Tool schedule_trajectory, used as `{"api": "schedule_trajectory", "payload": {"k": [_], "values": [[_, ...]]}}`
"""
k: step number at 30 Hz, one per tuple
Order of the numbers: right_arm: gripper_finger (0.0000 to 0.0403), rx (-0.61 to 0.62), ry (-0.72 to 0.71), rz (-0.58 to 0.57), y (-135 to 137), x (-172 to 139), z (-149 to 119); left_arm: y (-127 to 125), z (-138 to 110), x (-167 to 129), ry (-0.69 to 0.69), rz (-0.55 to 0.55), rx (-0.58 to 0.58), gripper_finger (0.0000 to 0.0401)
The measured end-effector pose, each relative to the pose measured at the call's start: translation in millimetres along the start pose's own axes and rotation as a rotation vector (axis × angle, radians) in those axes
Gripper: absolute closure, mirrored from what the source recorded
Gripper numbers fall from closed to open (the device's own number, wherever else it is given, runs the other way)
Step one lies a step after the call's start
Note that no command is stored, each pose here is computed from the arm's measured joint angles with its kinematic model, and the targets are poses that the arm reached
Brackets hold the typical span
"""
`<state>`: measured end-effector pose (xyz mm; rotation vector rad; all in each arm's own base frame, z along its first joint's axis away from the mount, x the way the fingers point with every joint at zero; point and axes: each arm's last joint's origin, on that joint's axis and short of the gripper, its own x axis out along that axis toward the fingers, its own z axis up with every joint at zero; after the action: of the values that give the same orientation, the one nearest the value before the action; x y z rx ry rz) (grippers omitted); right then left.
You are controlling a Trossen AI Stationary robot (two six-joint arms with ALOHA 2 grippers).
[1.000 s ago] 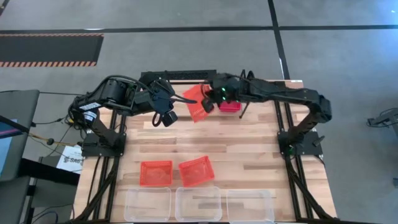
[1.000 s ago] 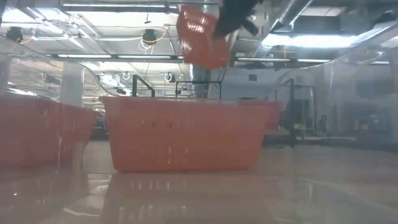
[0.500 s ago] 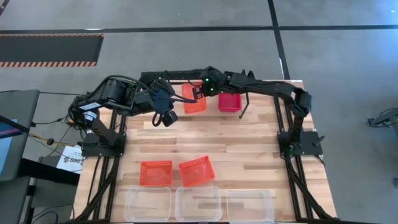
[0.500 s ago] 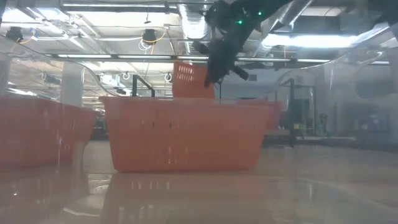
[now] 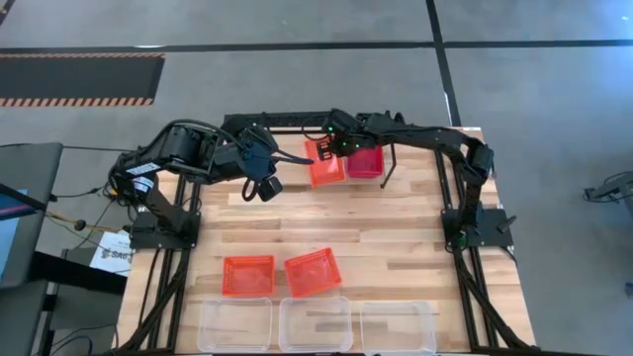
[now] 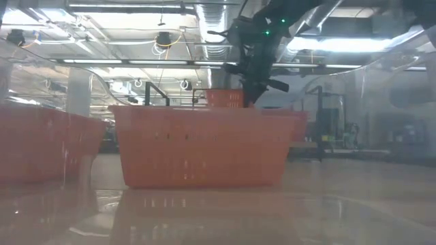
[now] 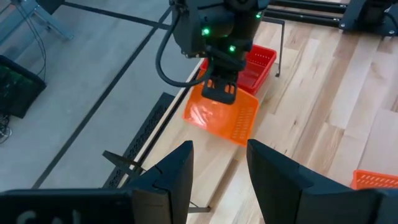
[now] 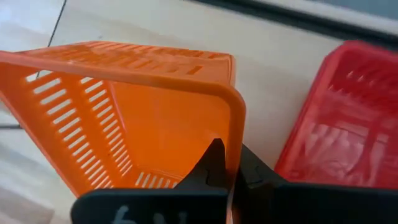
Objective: Stack baskets on shelf by color
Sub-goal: Put the right orange bin on the shelf
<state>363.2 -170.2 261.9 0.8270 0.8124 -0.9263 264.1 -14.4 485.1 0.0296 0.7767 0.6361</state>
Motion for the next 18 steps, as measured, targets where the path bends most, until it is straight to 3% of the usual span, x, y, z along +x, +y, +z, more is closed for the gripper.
{"api": "schedule_trajectory", "payload": {"k": [18], "values": [[0.0399, 0.08, 0.047, -0.07, -23, 10, 5, 0, 0, 0, 0.0, -0.001, -0.001, 0.0262]]}}
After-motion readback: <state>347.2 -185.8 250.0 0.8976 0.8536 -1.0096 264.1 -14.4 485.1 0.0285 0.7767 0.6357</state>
